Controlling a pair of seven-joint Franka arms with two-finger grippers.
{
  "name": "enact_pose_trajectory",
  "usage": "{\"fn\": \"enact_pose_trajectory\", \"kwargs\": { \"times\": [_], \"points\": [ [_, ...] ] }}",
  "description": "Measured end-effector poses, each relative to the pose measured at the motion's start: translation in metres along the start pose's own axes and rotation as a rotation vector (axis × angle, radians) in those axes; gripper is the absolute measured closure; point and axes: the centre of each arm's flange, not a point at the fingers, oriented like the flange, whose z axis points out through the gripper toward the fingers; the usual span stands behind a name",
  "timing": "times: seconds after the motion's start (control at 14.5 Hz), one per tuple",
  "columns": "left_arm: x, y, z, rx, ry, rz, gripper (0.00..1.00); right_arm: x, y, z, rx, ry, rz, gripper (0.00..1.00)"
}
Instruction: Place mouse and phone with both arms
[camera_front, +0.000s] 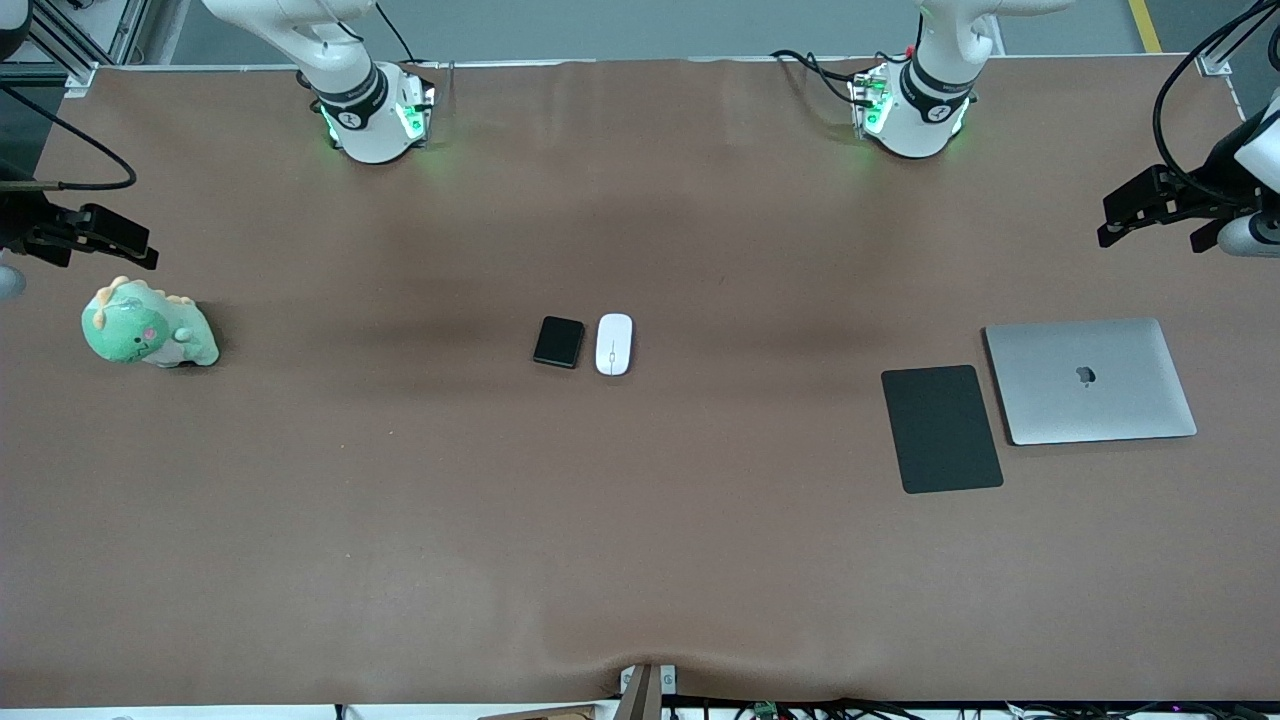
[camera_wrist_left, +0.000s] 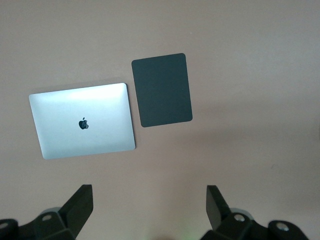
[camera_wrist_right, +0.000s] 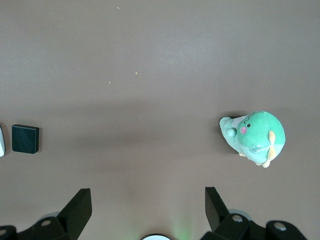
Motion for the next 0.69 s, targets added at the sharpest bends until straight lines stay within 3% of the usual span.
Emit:
{"fn": "enact_pose_trajectory", "kwargs": {
  "times": [0.69],
  "points": [
    [0.0024,0.0017,0.0055,0.000,-0.015,0.004,0.00,0.0029,-0.0048,0.0035,-0.001,-0.004,-0.008,0.00]
  ]
}}
